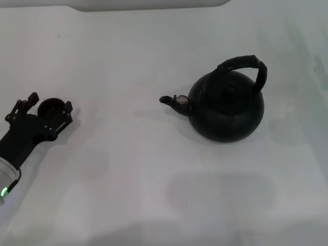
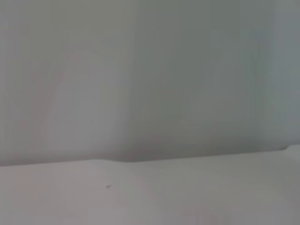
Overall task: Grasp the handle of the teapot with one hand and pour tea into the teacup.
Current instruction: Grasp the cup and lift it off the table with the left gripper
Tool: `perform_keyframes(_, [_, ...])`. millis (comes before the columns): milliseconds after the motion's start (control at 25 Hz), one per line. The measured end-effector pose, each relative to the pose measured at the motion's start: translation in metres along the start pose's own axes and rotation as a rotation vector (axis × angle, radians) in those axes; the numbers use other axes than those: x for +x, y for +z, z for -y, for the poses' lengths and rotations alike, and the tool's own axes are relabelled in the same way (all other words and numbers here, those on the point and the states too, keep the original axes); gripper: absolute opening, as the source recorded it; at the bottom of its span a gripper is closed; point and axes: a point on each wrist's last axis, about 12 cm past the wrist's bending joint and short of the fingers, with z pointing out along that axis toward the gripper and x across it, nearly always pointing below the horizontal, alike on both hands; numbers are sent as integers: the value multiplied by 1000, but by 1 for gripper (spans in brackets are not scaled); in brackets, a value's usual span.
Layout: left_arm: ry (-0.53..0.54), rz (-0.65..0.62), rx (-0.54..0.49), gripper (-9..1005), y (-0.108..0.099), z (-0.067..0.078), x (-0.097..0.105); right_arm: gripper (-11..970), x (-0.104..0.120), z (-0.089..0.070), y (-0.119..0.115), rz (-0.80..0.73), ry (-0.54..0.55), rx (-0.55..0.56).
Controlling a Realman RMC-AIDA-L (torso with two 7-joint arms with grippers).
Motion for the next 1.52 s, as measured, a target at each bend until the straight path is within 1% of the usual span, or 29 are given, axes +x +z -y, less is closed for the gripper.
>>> perform_keyframes(480, [5,-35,-3,886,4,-1,2,680,0,1,0,2,1,5])
perform_keyframes(1240, [-1,-91,-15,885,4,0,9,680,-1,2,0,3,-1,8])
perform_keyframes(1520, [1,-92,-4,882,6,2,9,679,-1,2,0,4,-4,8])
